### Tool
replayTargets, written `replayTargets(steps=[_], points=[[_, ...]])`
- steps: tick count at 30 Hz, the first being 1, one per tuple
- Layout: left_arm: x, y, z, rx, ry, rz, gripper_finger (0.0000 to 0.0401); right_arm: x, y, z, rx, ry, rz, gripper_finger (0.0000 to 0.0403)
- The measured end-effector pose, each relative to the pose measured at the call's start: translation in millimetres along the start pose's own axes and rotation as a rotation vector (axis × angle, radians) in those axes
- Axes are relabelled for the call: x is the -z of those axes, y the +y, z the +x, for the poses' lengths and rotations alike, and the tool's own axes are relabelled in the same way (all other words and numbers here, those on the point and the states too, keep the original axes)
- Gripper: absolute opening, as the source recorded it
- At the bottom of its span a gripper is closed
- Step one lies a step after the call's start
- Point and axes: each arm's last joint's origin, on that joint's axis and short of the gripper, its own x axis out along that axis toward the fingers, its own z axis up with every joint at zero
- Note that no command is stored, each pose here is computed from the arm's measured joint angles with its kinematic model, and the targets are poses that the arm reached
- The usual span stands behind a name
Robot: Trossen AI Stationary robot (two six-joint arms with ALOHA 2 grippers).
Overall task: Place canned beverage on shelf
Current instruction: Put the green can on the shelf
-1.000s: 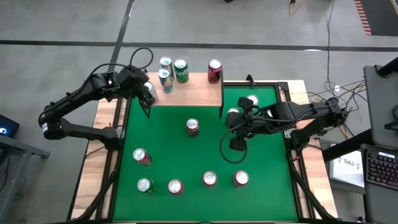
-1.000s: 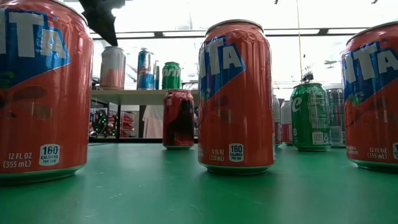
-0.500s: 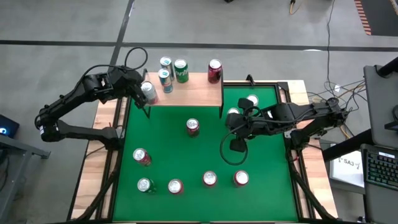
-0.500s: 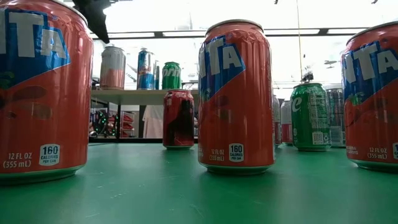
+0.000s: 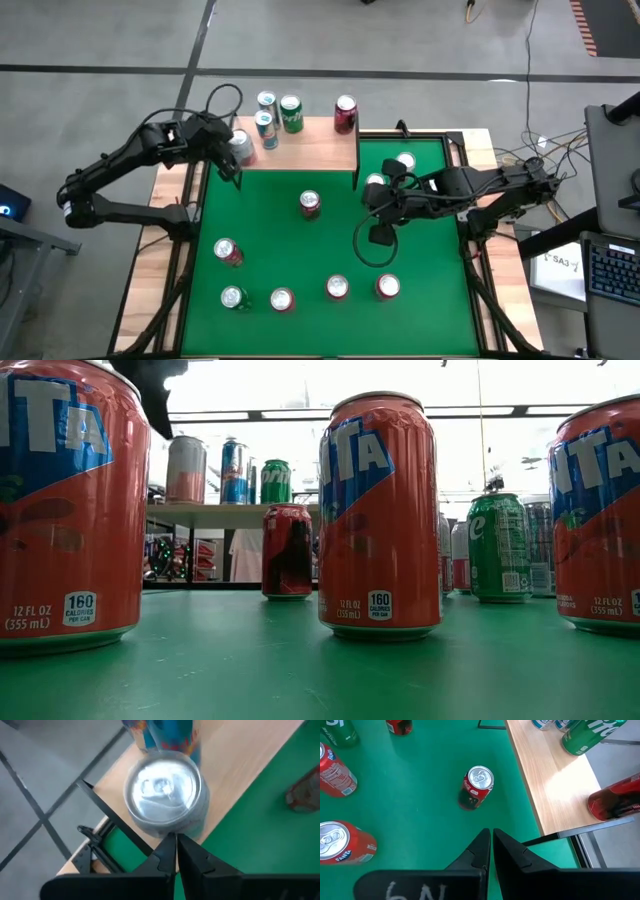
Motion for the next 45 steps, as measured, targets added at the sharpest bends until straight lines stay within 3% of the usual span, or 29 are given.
replayTargets(steps=[19,28,32,45], points=[[-0.5,-0.1,-1.1,0.003,-0.031,-0.075,0.0000,-1.3,0.5,0.4,-0.003,-0.013,0.006,0.0012],[-14.8,0.0,0.5,-0.055,-0.149,0.010,0.0000,-1.7,0.6,0.4,-0.004,-0.018,0.008,0.0012],[-17.7,-0.9,6.0,-0.110,-0.130,0.038,0.0000,-1.8,0.6,0.4,-0.004,-0.019,0.008,0.0012],[-17.3,-3.5,12.9,-0.115,-0.076,-0.011,0.0000,-2.0,0.6,0.4,-0.005,-0.020,0.008,0.0012]])
